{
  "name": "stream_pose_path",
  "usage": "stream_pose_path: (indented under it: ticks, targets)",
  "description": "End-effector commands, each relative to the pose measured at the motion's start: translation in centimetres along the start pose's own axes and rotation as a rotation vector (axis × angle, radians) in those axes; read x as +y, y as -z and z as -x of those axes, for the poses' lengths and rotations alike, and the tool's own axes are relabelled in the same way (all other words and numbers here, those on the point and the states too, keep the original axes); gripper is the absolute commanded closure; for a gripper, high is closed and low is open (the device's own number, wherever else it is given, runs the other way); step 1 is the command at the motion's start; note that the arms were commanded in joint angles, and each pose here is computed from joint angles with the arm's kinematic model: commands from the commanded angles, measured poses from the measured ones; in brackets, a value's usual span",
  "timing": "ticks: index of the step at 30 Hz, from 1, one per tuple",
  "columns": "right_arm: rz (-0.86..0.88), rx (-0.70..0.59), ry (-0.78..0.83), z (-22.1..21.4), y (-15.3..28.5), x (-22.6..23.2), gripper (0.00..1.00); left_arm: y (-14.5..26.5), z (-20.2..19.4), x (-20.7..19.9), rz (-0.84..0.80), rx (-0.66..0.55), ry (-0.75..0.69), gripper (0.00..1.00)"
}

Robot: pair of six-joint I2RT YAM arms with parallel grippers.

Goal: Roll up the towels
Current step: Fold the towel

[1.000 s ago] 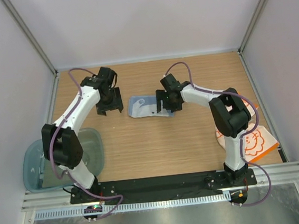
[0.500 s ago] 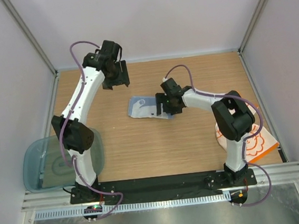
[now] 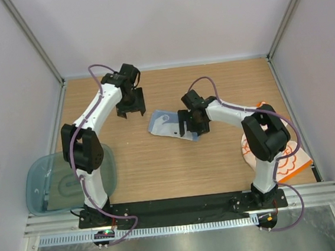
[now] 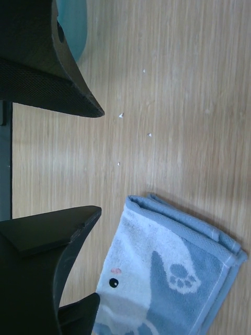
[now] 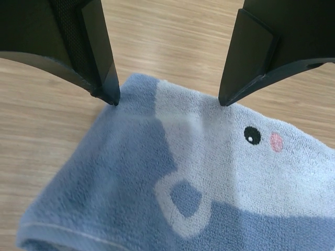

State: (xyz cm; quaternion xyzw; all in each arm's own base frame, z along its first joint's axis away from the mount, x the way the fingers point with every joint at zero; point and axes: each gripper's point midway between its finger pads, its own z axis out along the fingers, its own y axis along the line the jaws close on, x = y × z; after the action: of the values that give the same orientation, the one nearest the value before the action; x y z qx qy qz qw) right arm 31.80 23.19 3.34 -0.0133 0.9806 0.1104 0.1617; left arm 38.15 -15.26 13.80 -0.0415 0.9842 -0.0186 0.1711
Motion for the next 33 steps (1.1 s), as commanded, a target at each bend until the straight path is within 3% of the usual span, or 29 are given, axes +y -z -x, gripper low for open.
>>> stream_pose_path:
  ticks: [1, 13, 19, 24, 33]
  targets:
    - [-0.019, -0.067, -0.028, 0.7, 3.3, -0.3, 0.16, 2.0, 2.0, -1.7, -0.102, -0.081, 0.02, 0.31]
    - [-0.047, -0.176, -0.015, 2.0, 7.5, -1.4, 0.13, -1.2, 0.2, -3.9, -0.182, 0.045, 0.03, 0.32]
    - [-0.052, -0.186, -0.077, 4.5, 6.8, -3.2, 0.14, -3.2, -1.4, -5.1, -0.23, 0.14, 0.059, 0.34]
    - [-0.019, -0.177, -0.04, 7.5, 5.7, -2.8, 0.15, -4.8, -2.3, -5.1, -0.22, 0.183, 0.069, 0.34]
    - [-0.01, -0.066, -0.087, 8.3, -0.5, -5.0, 0.39, -5.9, -2.3, -4.8, -0.184, 0.196, 0.072, 0.35]
